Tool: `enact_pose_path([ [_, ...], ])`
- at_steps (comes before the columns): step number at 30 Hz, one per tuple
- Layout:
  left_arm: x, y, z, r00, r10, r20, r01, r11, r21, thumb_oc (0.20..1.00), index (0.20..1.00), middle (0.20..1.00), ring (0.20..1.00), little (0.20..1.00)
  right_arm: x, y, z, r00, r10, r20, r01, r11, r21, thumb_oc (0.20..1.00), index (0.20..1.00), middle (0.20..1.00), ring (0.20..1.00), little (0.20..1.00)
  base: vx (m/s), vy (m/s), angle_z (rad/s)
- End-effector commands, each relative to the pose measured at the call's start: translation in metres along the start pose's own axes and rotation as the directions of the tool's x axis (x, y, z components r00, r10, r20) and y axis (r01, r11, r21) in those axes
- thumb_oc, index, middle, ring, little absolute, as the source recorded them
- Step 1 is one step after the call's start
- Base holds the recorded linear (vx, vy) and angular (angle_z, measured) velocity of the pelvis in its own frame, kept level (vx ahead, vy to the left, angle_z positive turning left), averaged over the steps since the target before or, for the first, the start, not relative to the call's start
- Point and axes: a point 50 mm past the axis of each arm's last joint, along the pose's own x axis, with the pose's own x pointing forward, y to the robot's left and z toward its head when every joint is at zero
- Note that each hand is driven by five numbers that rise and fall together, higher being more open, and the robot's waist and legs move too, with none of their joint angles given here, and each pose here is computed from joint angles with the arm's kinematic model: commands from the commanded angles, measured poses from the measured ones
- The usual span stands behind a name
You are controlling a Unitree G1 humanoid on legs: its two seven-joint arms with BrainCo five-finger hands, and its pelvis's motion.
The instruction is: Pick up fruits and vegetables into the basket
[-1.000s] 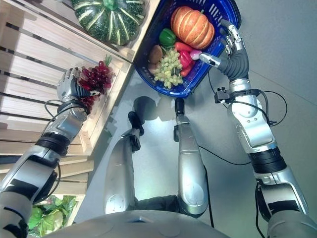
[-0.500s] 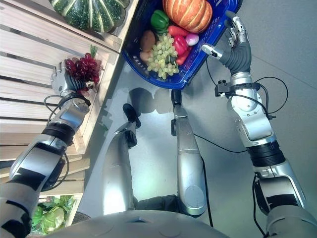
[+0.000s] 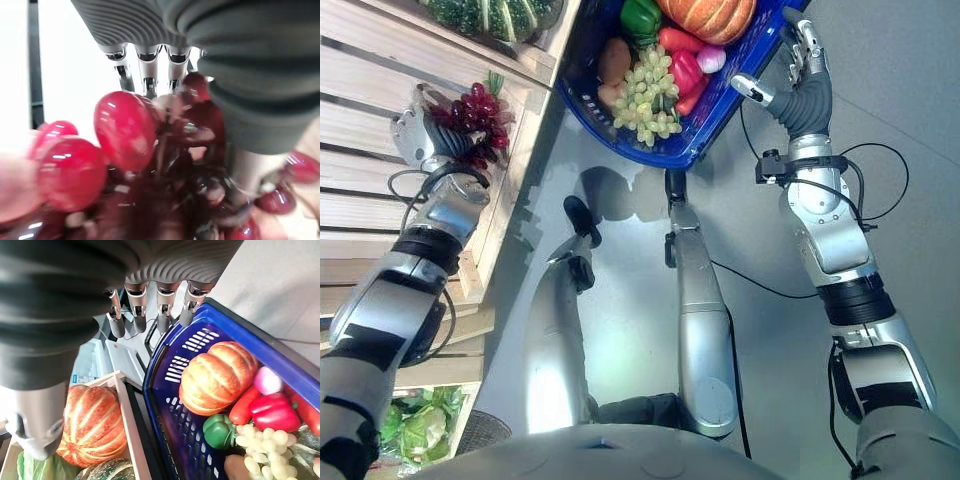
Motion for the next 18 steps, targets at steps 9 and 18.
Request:
enact_pose_path([
  [9,-0.008,-0.012,-0.032,0.994,-0.083,-0.071,0.08,0.996,-0.049,0.2,0.2,0.2,0.2,0.2,-0.004,0.0,0.019,0.992,-0.013,0.127,0.005,0.998,0.06,1.0,1.0,1.0,1.0,1.0,-0.02,0.007,0.0],
  [18,-0.012,-0.01,-0.028,0.997,-0.062,-0.035,0.055,0.984,-0.168,0.2,0.2,0.2,0.2,0.2,-0.013,0.002,0.015,0.993,-0.011,0.122,0.003,0.998,0.063,1.0,1.0,1.0,1.0,1.0,-0.01,0.008,0.01],
])
